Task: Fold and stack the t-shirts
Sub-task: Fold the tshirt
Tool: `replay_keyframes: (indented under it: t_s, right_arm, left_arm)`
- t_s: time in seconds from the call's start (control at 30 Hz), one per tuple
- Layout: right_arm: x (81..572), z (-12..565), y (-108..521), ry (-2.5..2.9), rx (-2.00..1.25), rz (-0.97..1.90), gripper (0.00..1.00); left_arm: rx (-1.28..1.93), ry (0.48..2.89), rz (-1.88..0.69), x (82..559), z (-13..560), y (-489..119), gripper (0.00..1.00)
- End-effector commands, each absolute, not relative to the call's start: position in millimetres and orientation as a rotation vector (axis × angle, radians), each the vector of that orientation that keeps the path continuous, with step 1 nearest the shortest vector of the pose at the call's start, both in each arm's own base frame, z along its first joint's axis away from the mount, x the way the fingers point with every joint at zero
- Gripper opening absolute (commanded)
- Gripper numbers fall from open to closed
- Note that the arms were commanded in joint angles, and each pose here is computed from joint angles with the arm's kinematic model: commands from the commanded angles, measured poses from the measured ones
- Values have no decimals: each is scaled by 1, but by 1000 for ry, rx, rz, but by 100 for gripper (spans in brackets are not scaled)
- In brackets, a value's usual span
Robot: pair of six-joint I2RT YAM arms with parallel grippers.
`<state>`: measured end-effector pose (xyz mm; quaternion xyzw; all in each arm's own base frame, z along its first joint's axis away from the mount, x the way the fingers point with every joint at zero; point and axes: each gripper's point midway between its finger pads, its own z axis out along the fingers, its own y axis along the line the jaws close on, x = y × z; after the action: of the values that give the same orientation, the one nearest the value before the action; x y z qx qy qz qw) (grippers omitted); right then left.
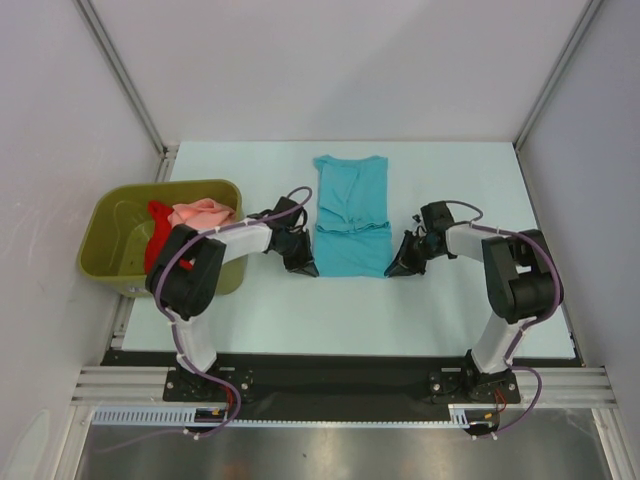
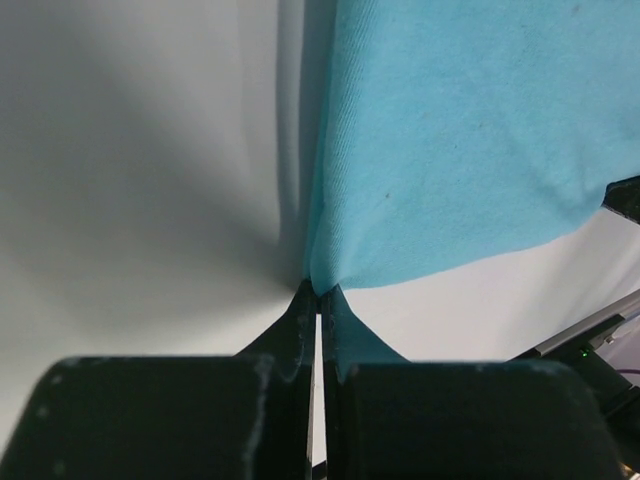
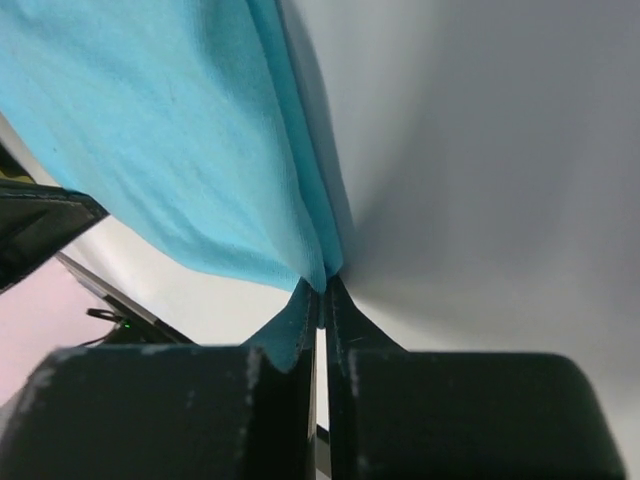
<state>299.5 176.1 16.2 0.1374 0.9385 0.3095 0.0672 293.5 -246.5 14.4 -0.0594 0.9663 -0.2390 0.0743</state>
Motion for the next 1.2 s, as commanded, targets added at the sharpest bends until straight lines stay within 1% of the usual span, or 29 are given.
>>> replay_keyframes:
  t_s: [0.0,0.07,0.1,0.17,0.2,0.23,0.27,0.3,0.4,0.43,0.47,0.5,0.53,0.6,0.63,0.7,0.8,0.87,0.9,0.97,1.0,1.03,1.13,1.17]
  right_arm:
    - [292,19,167,2855,316,788,0]
    - [278,15,165,2880,293,768,0]
    - [273,19,167,2875,276,772,0]
    - [253,14,165,2905,272,763,0]
    - [245,12,163,2918,272,751,0]
    - [240,17,162,2904,252,734,0]
    - [225,12,159,2931,267,723,0]
    - [218,12,158,2938,273,716,0]
    - [199,15,151,2935,257,679,0]
    - [195,18,151,2926,241,681,6]
    - [190,20,149,2935,236,671,15]
    - [191,22,146,2928,229,647,24]
    - [191,26,146,2921,225,644,33]
    - [201,42,148,2879,220,631,37]
    - [205,48,149,2868,215,624,42]
    - [220,69,157,2819,177,625,45]
    - [238,76,174,2784,144,649,45]
    - [256,83,190,2735,143,686,43]
    - [260,77,196,2740,129,652,41]
    - [278,82,209,2691,130,658,34]
    - [279,71,216,2713,121,634,29]
    - [283,69,220,2711,118,633,21]
    - [298,62,241,2701,72,609,14]
    - [299,58,244,2702,60,598,13]
  left_arm:
    - [-163,2960,-558,273,-5,-220,0]
    - [-157,2965,-568,260,-2,-218,0]
    - [-151,2997,-553,243,-9,-214,0]
    - [-157,2988,-587,230,-3,-215,0]
    - [-149,3023,-571,210,-10,-211,0]
    - [-169,3027,-576,203,-9,-211,0]
    - [-160,3016,-607,196,-3,-212,1]
    - [-156,3044,-597,181,-7,-208,0]
    - [-148,3073,-597,157,-5,-203,0]
    - [-145,3093,-582,150,-5,-199,4]
    - [-129,3091,-600,144,-1,-199,13]
    - [-116,3088,-605,142,2,-199,25]
    - [-103,3089,-600,139,6,-197,44]
    - [-52,3009,-612,149,27,-199,55]
    - [-38,2998,-594,150,34,-196,56]
    - [14,2879,-592,175,65,-202,56]
    - [86,2762,-683,201,95,-223,51]
    - [133,2736,-794,215,102,-247,42]
    - [141,2733,-826,220,102,-255,33]
    - [150,2729,-910,231,96,-275,30]
    - [138,2728,-932,235,94,-280,27]
    - [135,2710,-945,242,92,-286,26]
    - [117,2738,-954,251,79,-296,21]
    - [117,2727,-963,254,81,-298,20]
